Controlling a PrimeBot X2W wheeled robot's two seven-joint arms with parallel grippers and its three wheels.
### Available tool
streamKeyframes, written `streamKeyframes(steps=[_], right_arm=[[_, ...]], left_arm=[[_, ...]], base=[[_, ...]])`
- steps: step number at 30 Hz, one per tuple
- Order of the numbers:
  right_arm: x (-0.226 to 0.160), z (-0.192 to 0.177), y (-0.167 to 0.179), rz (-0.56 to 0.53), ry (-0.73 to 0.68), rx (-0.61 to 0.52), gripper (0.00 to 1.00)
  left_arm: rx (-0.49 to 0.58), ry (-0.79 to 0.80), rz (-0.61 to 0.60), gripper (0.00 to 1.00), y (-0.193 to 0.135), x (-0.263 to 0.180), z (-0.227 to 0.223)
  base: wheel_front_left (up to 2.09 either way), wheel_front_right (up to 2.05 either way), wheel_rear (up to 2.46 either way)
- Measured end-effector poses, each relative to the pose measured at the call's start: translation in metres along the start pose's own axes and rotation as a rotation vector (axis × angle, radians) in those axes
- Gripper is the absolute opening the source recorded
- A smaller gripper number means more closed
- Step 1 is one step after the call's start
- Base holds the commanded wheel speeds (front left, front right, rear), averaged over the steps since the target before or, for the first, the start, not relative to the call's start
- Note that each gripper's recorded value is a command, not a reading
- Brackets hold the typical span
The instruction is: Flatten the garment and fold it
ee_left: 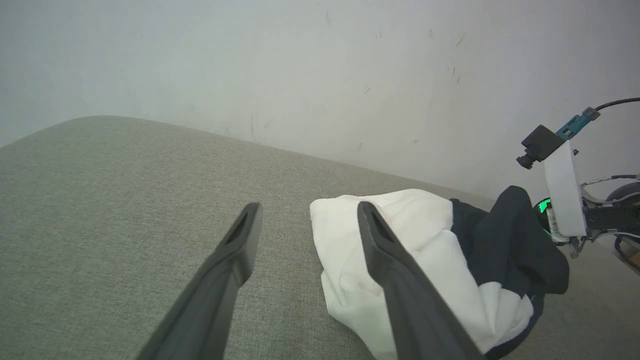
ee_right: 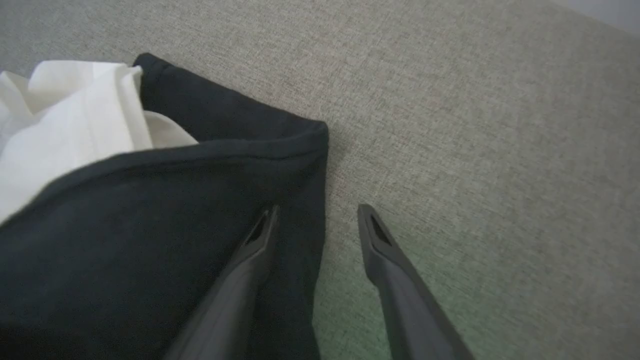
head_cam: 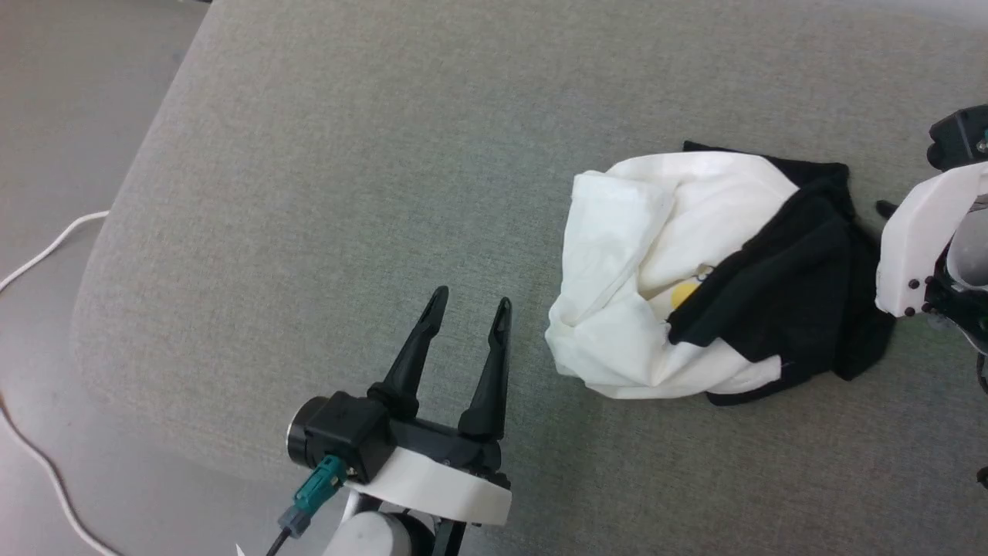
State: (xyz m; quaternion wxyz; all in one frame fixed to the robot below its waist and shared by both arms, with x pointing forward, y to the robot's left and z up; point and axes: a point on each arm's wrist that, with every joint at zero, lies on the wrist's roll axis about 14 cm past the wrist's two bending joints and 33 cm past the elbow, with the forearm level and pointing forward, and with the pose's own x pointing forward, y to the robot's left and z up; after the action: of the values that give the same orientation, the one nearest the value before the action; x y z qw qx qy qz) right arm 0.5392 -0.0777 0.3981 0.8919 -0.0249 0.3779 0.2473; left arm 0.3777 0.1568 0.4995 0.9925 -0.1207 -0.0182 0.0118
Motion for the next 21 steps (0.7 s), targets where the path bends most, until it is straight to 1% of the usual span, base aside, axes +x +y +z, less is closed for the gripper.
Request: streamKeyframes(steps=[5, 11, 14, 18, 21], right_arm=[[0.009, 0.0, 0.006, 0.014, -0.01, 0.009, 0.0], [-0.004, 0.022, 0.005, 0.003, -0.11, 0.024, 0.0], [-0.022, 0.048, 0.002, -0.012, -0.197, 0.021, 0.0], [-0.056, 0.085, -0.007, -0.044, -0.33, 0.019, 0.0], [-0.081, 0.102, -0.014, -0.067, -0.414, 0.024, 0.0]], left_arm=[[0.007, 0.017, 0.024, 1.0, 0.006, -0.001, -0.005], [0.001, 0.006, 0.019, 1.0, 0.005, -0.001, -0.002], [0.006, -0.017, 0.014, 1.0, 0.005, 0.0, 0.005], [0.005, -0.042, -0.001, 1.0, 0.001, -0.002, 0.013], [-0.002, -0.047, -0.02, 1.0, -0.004, -0.003, 0.014]], base=[[0.0, 0.0, 0.0], [0.0, 0.0, 0.0], [0.0, 0.0, 0.0], [0.0, 0.0, 0.0], [0.0, 0.0, 0.0]])
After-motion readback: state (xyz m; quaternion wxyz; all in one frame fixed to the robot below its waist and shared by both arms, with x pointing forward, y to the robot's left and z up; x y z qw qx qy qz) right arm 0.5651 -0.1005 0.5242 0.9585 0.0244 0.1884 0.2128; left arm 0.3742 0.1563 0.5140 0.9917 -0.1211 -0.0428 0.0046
